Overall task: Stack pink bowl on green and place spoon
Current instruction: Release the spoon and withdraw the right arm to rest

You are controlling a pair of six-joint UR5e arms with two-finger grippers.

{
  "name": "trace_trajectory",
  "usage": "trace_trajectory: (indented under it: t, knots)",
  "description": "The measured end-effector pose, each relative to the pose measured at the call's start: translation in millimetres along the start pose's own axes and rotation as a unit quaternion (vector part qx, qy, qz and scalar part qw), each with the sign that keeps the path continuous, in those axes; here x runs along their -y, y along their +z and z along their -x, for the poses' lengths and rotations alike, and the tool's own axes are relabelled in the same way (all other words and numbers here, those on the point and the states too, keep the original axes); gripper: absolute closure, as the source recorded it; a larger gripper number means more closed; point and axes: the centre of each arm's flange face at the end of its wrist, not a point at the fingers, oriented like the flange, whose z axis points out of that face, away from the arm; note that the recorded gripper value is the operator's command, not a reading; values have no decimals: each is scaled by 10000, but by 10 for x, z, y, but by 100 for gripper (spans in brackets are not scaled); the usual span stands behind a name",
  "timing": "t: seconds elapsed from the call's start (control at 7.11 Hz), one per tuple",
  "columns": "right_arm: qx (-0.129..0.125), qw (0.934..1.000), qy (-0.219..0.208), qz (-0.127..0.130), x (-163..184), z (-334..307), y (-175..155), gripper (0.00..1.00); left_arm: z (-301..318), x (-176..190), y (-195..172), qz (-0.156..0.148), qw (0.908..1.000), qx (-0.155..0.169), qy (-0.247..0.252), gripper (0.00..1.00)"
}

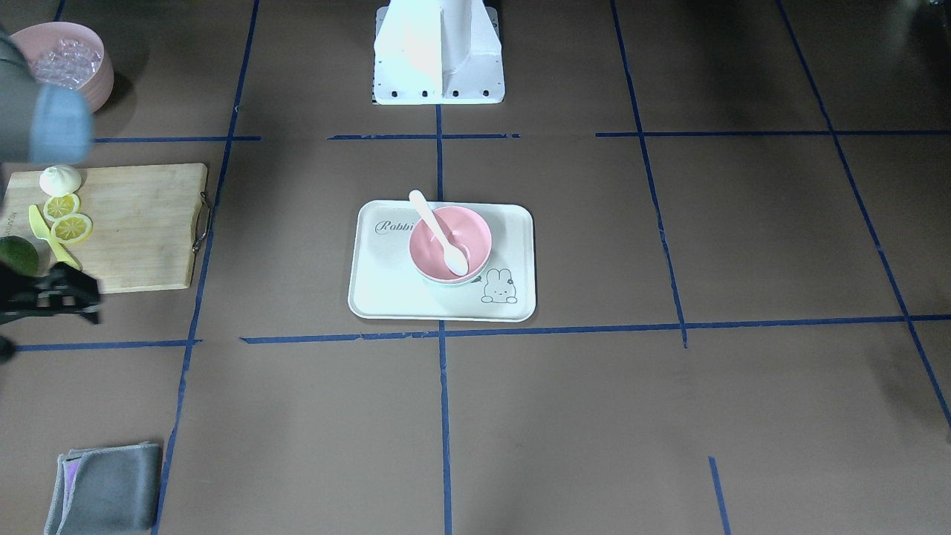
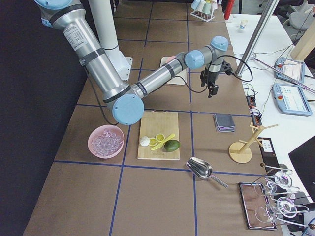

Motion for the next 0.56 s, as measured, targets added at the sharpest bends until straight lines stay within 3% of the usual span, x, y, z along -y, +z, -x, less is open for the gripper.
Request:
trace_trajectory:
  t: [0.28, 0.56]
  knots:
    - [-124, 9996, 123, 219, -905, -1225, 120, 0, -201, 66, 62, 65, 9999, 21, 90, 0]
    - [-151, 9964, 708, 443, -1859, -1978, 306, 0, -313, 132, 54, 35, 9998, 21, 208, 0]
